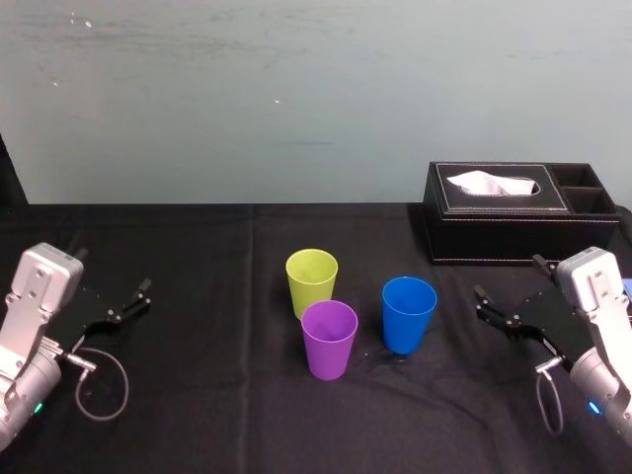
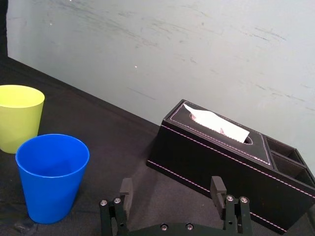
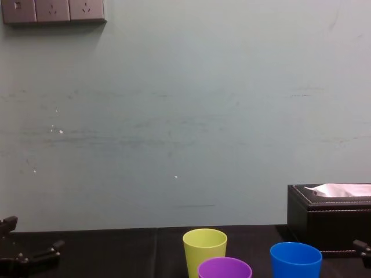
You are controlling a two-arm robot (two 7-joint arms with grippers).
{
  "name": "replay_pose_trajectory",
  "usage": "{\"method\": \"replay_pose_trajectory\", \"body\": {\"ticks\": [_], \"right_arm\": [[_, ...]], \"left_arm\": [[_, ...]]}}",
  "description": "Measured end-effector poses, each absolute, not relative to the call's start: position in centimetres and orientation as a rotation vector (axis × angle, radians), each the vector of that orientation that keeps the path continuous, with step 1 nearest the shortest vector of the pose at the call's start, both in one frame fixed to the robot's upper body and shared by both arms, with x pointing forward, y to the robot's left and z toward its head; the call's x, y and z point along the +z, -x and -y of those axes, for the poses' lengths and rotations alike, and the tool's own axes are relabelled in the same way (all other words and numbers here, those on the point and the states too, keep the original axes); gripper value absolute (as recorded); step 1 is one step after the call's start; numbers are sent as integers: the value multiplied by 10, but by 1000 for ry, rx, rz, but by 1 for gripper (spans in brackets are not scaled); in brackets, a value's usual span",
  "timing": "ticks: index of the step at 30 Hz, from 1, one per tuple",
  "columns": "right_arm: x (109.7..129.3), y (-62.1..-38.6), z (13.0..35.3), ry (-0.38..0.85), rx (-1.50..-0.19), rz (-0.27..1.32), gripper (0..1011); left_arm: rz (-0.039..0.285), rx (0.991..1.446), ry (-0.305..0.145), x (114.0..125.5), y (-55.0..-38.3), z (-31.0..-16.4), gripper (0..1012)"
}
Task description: Stack the three plastic cups sequentially using one hand.
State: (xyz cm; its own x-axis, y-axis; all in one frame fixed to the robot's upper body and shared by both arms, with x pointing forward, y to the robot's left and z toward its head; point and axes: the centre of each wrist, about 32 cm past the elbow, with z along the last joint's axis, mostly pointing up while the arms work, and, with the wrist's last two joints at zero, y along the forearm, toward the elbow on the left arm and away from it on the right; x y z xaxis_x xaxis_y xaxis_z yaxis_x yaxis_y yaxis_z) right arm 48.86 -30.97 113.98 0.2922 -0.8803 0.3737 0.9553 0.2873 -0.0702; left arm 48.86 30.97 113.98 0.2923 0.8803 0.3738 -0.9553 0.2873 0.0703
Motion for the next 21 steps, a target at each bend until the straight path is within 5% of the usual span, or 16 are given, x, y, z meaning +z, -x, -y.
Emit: {"method": "replay_pose_trajectory", "body": {"ticks": [21], "right_arm": [[1140, -489, 310, 304, -1248, 285, 1003]], "left_arm": [[285, 1248, -304, 1140, -489, -310, 1000]]}}
